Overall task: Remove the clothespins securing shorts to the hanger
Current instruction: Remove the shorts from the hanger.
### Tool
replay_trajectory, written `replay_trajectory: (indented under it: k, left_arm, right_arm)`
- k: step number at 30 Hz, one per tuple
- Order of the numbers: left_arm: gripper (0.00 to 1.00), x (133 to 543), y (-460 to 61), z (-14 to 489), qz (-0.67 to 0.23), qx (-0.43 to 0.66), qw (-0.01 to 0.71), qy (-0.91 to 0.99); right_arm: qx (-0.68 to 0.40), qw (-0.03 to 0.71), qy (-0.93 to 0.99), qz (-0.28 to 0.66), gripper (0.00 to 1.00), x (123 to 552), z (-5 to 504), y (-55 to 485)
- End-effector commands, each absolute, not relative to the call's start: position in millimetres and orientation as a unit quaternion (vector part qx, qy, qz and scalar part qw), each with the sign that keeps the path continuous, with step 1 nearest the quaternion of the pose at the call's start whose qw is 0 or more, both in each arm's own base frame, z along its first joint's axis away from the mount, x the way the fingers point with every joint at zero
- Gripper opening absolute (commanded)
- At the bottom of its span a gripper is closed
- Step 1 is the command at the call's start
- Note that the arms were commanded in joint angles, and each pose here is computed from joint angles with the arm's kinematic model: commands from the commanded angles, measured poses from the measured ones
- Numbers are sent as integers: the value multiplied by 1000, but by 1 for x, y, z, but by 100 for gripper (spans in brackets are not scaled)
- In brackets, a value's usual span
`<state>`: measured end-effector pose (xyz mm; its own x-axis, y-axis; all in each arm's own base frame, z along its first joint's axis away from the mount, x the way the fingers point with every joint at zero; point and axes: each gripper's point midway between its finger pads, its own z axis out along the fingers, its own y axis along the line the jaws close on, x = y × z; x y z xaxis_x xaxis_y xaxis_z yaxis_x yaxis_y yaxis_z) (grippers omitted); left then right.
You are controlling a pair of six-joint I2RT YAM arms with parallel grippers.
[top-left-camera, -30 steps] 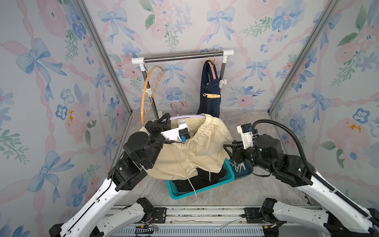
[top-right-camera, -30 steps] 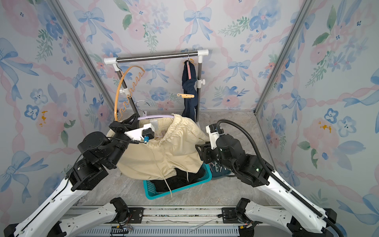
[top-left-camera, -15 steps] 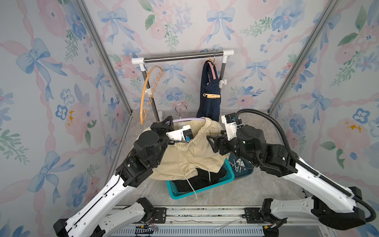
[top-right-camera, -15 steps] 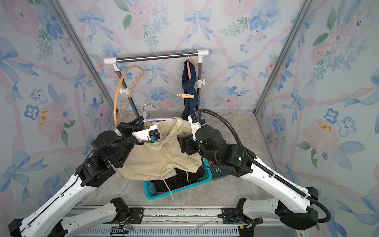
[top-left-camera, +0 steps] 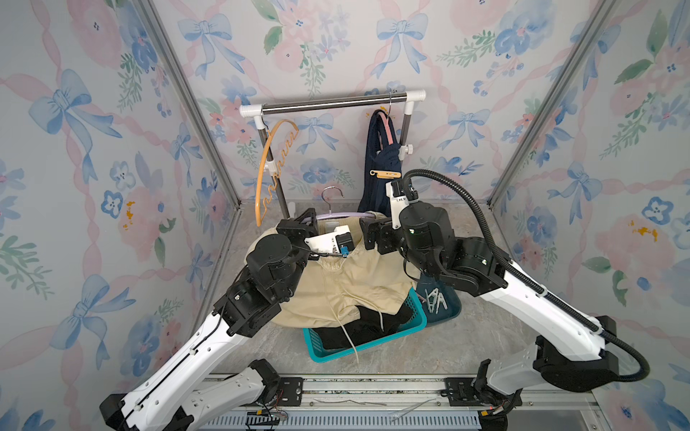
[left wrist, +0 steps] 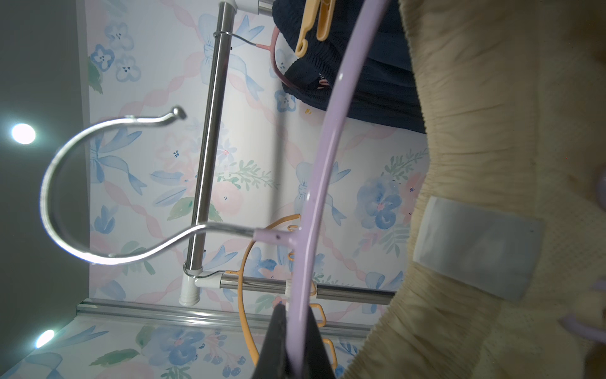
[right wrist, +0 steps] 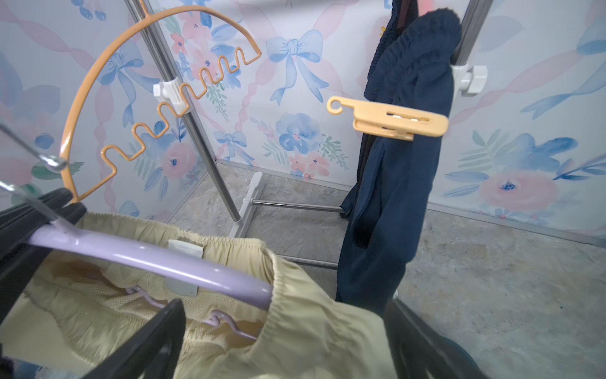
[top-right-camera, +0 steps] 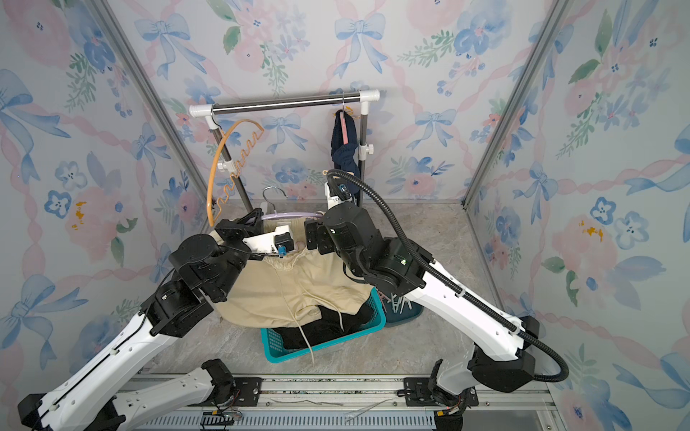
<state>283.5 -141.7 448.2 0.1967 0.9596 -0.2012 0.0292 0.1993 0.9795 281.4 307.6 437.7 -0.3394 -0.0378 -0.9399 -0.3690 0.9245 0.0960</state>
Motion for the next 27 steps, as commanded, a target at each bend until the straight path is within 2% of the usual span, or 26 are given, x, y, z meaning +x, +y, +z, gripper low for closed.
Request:
replay_trajectory:
  k: [1,3,6,13,18,22,25,27]
  left_arm:
    - [0,271,-130,505,404,438,650,472]
    - [0,271,-128,510,411,436,650,468]
    - [0,271,-127,514,419,435,647,466]
    - [0,269,-121,521,433,425,647,463]
    - [0,266,-119,528,432,421,653,459]
    - [0,267,-119,527,434,421,650,460]
    - [0,269,-118,524,436,423,645,463]
    - [0,271,-117,521,438,424,642,465]
  right_arm:
    - [-136,559,813,90,88,282,434,297]
    - [-138,558,813,89,84,281,434,297]
    - [-135,558,814,87,83,280,432,293]
    - [-129,562,812,87,65,275,432,279]
    - [-123,561,813,95,44,273,430,268]
    - [-119,560,811,120,36,268,431,263]
    - [-116,562,809,127,20,263,432,257]
    - [-112,562,810,124,18,262,431,251]
